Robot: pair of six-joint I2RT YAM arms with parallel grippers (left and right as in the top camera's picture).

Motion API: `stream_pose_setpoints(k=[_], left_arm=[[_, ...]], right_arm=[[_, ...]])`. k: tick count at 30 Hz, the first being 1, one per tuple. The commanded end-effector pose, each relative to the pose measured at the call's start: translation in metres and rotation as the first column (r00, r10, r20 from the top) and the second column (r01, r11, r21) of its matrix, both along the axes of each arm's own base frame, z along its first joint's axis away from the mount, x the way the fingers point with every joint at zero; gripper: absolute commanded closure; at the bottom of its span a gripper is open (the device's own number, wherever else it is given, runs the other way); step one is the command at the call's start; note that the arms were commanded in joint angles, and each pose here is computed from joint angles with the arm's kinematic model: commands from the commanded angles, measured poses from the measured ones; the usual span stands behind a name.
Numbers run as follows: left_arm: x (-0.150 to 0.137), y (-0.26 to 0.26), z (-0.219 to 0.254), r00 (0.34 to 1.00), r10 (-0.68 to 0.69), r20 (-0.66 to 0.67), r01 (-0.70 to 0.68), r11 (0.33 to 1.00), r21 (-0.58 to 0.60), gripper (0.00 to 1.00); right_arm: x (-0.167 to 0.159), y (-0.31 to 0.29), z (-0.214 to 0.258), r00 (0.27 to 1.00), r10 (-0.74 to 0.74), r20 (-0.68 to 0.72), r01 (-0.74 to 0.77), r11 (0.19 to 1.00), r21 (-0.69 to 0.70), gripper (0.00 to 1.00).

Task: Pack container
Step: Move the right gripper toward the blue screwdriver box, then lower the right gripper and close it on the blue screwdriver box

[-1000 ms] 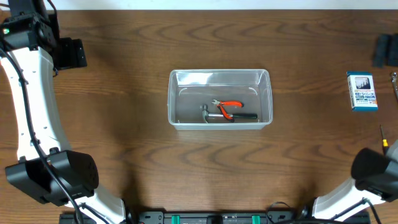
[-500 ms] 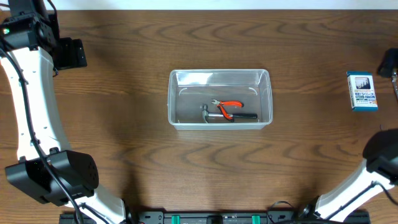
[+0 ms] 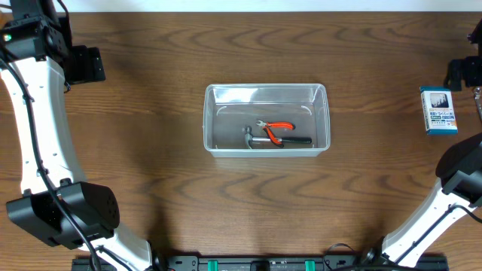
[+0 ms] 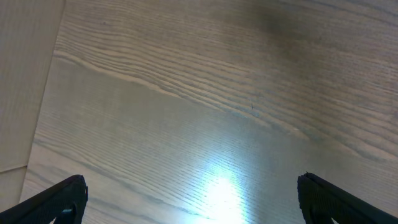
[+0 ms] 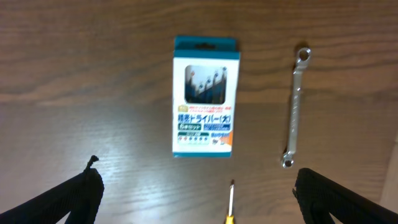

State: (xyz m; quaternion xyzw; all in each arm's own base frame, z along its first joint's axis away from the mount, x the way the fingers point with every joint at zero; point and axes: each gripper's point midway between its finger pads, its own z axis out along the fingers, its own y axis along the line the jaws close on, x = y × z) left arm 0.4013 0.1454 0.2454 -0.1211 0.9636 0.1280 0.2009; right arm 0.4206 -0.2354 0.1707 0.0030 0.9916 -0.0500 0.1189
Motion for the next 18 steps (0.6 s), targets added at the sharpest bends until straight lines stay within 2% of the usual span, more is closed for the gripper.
stream_pose_setpoints(k=[1,18], left_arm=[[-0.001,0.003,0.003,1.000,0.002,0.005,-0.002,1.000,0.011,0.02],[-0.001,0.003,0.003,1.000,0.002,0.005,-0.002,1.000,0.011,0.02]], right_arm=[[0.003,-0.013,-0.022,0.999,-0.040,-0.037,0.039,0.999,-0.022,0.01],[0.009,-0.015,-0.107,0.986,-0.058,-0.156,0.070,0.995,0.076,0.01]])
